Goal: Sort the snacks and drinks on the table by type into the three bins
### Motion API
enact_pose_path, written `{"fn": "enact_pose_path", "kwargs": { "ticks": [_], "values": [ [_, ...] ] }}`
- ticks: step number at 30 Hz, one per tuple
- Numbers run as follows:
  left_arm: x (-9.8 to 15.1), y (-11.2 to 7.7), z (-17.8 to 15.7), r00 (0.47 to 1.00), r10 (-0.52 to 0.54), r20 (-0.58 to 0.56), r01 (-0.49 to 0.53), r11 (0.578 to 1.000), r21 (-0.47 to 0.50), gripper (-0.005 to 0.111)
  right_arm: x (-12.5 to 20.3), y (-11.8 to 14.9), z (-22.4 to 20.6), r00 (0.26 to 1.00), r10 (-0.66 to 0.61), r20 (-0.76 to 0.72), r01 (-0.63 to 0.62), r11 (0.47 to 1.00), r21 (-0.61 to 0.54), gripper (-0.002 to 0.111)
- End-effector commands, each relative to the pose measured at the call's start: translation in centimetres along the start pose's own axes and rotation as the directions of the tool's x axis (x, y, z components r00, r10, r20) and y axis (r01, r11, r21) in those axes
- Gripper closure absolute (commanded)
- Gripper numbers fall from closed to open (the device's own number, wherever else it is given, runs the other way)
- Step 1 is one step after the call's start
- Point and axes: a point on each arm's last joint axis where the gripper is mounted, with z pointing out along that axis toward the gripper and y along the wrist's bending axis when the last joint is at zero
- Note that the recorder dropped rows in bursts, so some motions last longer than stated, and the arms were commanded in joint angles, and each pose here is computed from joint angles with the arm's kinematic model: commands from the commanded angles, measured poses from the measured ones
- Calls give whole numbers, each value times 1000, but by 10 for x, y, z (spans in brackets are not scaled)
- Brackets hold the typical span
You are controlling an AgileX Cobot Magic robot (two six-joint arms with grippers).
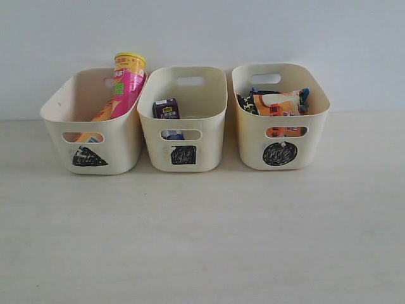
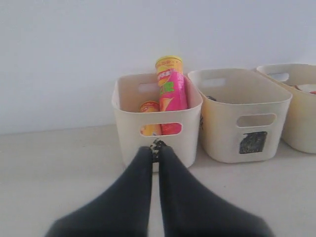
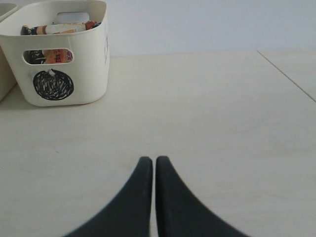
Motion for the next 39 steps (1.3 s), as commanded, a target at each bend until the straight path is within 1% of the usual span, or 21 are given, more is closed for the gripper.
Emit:
{"fn": "enact_pose_path", "kwargs": {
  "ticks": [1, 4, 7, 14, 19, 25, 29, 35, 39],
  "values": [
    [11, 5, -5, 999, -1, 33, 4, 997, -81, 102, 1, 0, 0, 1000, -2, 6, 2, 1000, 1, 108],
    [20, 7, -8, 999, -2, 38, 6, 994, -113, 102, 1, 0, 0, 1000, -2, 6, 2, 1000, 1, 108],
    [26, 7, -8, 999, -2, 36, 6, 994, -114, 102, 1, 0, 0, 1000, -2, 6, 2, 1000, 1, 108],
    [31, 7, -8, 1000, -7, 24, 10, 994, -113, 102, 1, 0, 0, 1000, -2, 6, 2, 1000, 1, 108],
    [31, 6, -12, 997, -51, 54, 57, 992, -109, 102, 1, 0, 0, 1000, -2, 6, 2, 1000, 1, 108],
    [35, 6, -12, 999, -53, 11, 53, 993, -109, 102, 1, 0, 0, 1000, -2, 6, 2, 1000, 1, 108],
    [41, 5, -12, 996, -60, -60, 53, 993, -109, 102, 1, 0, 0, 1000, -2, 6, 2, 1000, 1, 108],
    [47, 5, -13, 991, -62, -120, 49, 993, -110, 102, 1, 0, 0, 1000, -2, 6, 2, 1000, 1, 108],
    [47, 5, -13, 990, -71, -119, 57, 992, -111, 102, 1, 0, 0, 1000, -2, 6, 2, 1000, 1, 108]
  ]
}}
